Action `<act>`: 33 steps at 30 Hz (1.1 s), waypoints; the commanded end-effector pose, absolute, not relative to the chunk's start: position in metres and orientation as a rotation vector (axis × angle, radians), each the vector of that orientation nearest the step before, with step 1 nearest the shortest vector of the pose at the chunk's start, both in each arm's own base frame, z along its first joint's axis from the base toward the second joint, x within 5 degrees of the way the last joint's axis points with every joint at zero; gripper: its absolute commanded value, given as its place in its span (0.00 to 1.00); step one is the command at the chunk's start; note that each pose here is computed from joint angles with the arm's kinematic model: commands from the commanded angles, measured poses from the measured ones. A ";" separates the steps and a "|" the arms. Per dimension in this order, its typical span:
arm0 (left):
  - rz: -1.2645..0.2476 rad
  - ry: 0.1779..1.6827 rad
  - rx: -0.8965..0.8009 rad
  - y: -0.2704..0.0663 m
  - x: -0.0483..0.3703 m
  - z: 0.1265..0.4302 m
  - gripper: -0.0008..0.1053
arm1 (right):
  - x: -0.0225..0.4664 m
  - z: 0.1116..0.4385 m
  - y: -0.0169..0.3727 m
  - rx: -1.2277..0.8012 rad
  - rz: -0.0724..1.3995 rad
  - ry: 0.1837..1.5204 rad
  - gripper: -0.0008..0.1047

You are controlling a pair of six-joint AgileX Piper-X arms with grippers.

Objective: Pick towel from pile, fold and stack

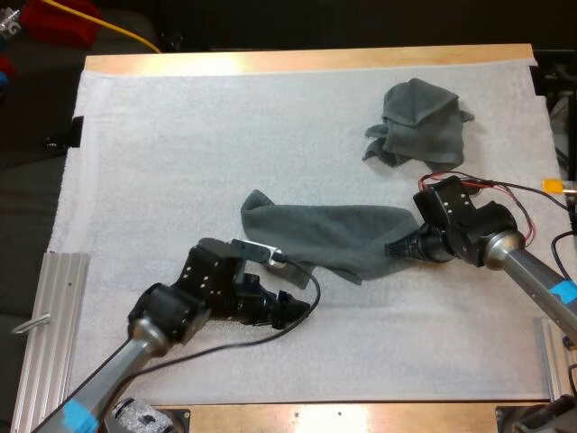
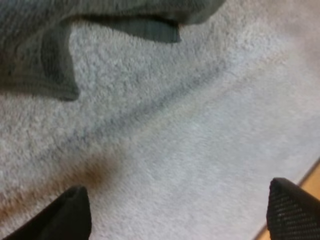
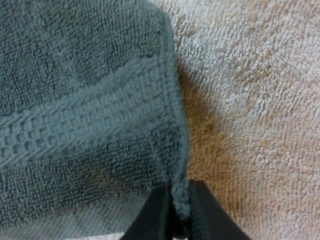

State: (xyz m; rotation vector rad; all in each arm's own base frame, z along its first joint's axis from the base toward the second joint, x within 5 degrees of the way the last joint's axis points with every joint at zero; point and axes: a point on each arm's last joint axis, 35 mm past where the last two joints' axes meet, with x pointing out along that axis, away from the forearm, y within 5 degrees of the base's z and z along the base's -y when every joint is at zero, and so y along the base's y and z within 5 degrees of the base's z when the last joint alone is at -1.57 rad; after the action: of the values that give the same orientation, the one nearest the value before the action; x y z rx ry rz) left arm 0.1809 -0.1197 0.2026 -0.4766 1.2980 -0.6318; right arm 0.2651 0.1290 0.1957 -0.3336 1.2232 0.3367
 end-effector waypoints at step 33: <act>-0.539 1.241 -0.503 -0.147 0.234 0.132 0.45 | 0.266 0.199 0.130 -0.305 0.362 1.207 0.01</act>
State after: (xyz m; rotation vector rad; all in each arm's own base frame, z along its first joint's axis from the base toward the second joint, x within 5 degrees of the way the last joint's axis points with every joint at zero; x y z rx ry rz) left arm 0.2320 -0.1446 0.1311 -0.4997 1.2523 -0.5322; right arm 0.2660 0.1304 0.1962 -0.3150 1.2150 0.3596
